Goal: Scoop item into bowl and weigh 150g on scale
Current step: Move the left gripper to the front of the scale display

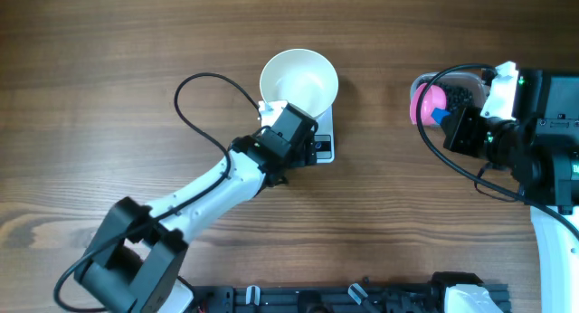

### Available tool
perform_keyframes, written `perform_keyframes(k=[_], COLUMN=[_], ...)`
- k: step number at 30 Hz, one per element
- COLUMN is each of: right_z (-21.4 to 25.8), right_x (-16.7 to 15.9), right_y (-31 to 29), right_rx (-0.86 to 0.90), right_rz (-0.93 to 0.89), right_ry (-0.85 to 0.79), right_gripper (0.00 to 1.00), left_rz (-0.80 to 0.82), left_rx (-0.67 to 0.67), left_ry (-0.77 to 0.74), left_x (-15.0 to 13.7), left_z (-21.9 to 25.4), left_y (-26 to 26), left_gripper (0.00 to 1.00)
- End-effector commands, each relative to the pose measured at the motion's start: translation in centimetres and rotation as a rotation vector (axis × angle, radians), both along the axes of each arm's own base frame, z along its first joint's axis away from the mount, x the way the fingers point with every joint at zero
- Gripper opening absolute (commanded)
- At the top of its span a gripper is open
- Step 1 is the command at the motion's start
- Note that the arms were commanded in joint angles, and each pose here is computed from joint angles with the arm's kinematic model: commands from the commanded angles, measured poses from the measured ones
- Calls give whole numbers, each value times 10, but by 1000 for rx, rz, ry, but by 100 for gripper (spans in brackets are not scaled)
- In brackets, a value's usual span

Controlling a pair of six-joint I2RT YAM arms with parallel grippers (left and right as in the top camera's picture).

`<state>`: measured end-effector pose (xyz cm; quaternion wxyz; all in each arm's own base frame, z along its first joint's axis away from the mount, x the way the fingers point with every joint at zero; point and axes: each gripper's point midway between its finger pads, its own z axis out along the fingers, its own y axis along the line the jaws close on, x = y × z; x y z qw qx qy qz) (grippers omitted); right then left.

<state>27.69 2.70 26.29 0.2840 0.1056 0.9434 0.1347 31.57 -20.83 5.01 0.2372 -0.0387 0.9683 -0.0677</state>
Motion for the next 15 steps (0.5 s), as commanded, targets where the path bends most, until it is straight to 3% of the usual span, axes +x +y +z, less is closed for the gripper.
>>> perform_keyframes(k=[1, 15], right_z=[10, 12], right_x=[3, 7], right_y=[-1, -1], right_rx=[-23, -22], right_rz=[11, 9], right_ry=[-36, -53], right_gripper=[4, 4], left_rz=[-18, -10], left_rx=[60, 65], left_ry=[25, -45], left_x=[-3, 8], left_z=[-19, -15], left_y=[3, -3], left_gripper=[100, 100])
